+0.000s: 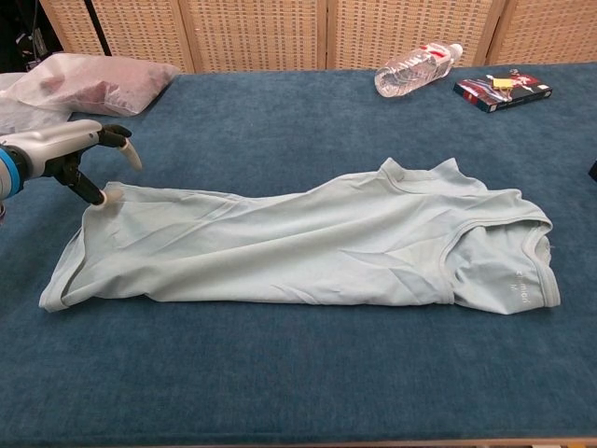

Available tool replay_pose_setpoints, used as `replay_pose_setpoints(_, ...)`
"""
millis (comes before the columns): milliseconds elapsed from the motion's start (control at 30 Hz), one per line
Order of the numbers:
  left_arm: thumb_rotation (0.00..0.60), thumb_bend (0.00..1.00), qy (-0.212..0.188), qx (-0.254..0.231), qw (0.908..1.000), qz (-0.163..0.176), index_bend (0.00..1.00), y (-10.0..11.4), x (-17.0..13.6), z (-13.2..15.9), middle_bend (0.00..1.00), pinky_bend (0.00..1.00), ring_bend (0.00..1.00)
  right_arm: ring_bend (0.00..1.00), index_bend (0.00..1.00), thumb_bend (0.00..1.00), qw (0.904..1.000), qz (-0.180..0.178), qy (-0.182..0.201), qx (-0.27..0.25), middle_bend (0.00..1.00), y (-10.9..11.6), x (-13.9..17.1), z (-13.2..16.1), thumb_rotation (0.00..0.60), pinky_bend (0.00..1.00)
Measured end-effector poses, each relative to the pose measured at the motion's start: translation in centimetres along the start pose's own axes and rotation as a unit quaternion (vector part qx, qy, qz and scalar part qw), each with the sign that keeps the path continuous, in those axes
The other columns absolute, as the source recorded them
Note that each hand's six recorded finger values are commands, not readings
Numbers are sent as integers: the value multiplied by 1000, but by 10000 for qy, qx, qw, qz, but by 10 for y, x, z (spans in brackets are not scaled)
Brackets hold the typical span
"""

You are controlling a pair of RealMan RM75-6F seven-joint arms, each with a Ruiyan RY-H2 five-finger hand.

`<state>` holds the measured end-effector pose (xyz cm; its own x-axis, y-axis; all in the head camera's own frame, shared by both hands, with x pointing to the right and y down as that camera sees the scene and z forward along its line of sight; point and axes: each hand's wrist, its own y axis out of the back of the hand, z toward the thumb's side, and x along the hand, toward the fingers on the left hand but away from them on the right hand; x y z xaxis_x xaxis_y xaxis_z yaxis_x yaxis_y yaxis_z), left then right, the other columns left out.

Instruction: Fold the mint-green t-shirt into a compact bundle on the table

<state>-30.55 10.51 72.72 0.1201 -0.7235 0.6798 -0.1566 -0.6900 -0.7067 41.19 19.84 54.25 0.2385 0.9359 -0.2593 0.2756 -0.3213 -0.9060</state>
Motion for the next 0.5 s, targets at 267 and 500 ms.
replay_pose_setpoints(267, 600, 405, 175, 5, 9998, 53, 350, -5, 2, -5, 0, 0, 0, 0, 0, 0, 10000, -4, 15, -50, 0, 1, 0, 0, 600, 0)
replay_pose_setpoints(500, 600, 408, 237, -42, 9997, 0, 377, -14, 3, -7, 0, 0, 0, 0, 0, 0, 10000, -12, 7, -63, 0, 1, 0, 0, 600, 0)
